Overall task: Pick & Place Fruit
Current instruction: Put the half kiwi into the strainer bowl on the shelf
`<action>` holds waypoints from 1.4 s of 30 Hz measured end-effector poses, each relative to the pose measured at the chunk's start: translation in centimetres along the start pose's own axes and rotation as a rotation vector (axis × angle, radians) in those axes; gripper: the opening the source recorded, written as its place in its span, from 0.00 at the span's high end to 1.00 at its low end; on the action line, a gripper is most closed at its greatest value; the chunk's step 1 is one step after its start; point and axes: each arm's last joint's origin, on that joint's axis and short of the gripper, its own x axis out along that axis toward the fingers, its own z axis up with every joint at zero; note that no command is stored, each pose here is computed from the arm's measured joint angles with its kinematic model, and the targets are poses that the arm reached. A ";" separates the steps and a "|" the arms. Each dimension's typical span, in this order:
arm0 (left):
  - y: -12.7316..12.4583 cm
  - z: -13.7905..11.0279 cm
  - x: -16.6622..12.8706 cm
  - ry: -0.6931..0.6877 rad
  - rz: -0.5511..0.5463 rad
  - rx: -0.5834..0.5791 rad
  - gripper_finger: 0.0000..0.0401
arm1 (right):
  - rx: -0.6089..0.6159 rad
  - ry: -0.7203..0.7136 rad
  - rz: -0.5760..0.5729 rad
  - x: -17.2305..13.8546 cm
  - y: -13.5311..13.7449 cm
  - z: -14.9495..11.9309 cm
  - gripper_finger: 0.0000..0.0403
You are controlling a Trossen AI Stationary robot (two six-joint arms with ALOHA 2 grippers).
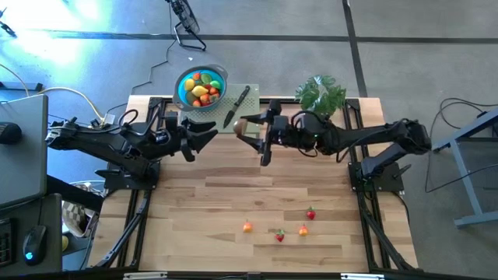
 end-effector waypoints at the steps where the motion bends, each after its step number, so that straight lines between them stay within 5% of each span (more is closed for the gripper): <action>1: 0.0 0.0 0.0 -0.002 -0.001 -0.002 0.40 | -0.001 -0.001 0.005 0.0 0.1 0.1 0.42; 13: -0.6 -0.5 1.0 -0.017 -0.076 -0.087 0.40 | -0.082 -0.008 0.068 0.1 1.3 0.3 0.42; 42: -1.2 -3.8 4.2 -0.013 -0.169 -0.024 0.40 | -0.080 0.057 0.091 0.0 2.0 -0.4 0.42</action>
